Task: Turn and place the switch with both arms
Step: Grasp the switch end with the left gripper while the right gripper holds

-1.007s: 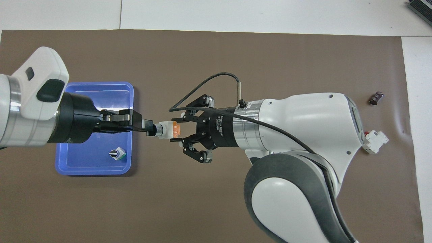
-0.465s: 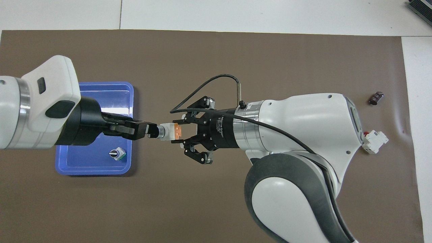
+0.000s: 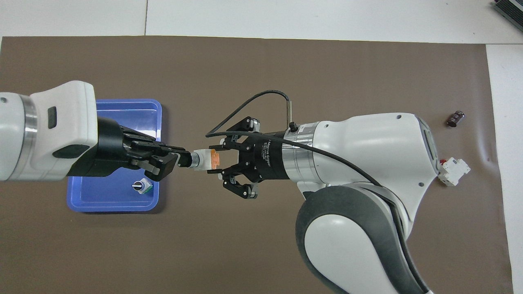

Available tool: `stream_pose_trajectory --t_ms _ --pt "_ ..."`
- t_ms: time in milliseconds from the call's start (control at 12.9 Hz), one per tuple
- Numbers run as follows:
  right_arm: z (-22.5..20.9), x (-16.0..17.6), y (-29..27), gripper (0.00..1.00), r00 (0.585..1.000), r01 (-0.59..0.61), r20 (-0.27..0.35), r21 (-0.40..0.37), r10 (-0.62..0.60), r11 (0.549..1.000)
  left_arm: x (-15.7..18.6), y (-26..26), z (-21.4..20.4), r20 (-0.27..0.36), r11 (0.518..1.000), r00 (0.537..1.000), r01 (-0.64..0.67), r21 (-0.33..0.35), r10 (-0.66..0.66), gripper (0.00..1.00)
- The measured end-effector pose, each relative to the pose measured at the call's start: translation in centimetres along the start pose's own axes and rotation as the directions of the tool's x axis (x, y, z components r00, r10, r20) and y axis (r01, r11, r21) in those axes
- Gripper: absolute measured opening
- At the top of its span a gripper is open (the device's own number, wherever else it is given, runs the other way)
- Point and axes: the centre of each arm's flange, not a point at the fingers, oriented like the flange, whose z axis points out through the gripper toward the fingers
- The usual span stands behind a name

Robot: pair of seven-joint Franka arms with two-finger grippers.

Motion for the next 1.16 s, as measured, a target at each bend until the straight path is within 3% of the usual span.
stream_pose_trajectory --t_ms 387,1162 --pt "0.23 0.03 0.2 0.41 1.0 0.0 -0.002 -0.012 0.0 1.0 -0.24 -0.04 0.07 0.018 0.98 0.98 -0.199 -0.009 0.199 0.09" --pt "0.29 -0.02 0.25 0.41 1.0 0.001 -0.002 -0.013 -0.001 1.0 -0.33 -0.04 0.02 0.031 0.968 0.968 -0.25 -0.002 0.25 0.09"
